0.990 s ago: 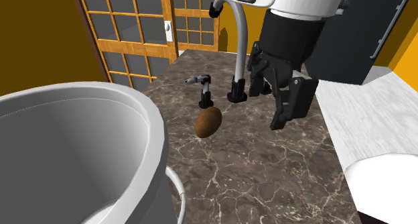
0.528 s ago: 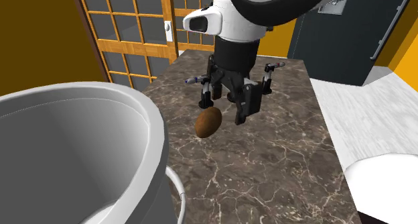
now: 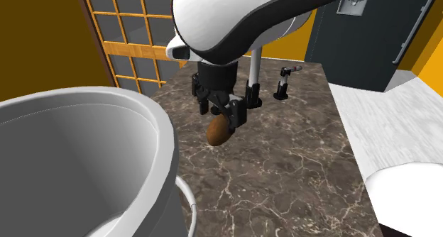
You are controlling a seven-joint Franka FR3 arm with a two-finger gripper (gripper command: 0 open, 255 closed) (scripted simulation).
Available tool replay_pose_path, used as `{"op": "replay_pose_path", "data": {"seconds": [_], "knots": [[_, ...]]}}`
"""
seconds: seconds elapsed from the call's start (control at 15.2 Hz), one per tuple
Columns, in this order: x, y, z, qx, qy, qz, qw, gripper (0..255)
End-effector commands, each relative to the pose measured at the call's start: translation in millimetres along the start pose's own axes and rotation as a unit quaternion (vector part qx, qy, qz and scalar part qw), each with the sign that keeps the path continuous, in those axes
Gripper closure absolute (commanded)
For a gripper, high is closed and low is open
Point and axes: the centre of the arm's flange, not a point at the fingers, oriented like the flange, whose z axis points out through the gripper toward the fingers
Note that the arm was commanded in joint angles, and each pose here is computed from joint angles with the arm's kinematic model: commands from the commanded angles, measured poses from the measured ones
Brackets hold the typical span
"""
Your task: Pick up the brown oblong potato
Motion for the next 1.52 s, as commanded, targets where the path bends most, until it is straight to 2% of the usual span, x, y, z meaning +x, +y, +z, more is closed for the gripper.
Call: {"op": "replay_pose_path", "data": {"seconds": [0.0, 0.2, 0.33, 0.4, 0.99, 1.45], "knots": [[1, 1, 10, 0.0, 0.0, -0.002, 1.0, 0], [1, 0, 29, 0.0, 0.0, -0.002, 1.0, 0], [1, 0, 29, 0.0, 0.0, -0.002, 1.0, 0], [1, 0, 29, 0.0, 0.0, -0.002, 1.0, 255], [1, 0, 29, 0.0, 0.0, -0.002, 1.0, 255], [1, 2, -8, 0.0, 0.0, -0.002, 1.0, 255]]}}
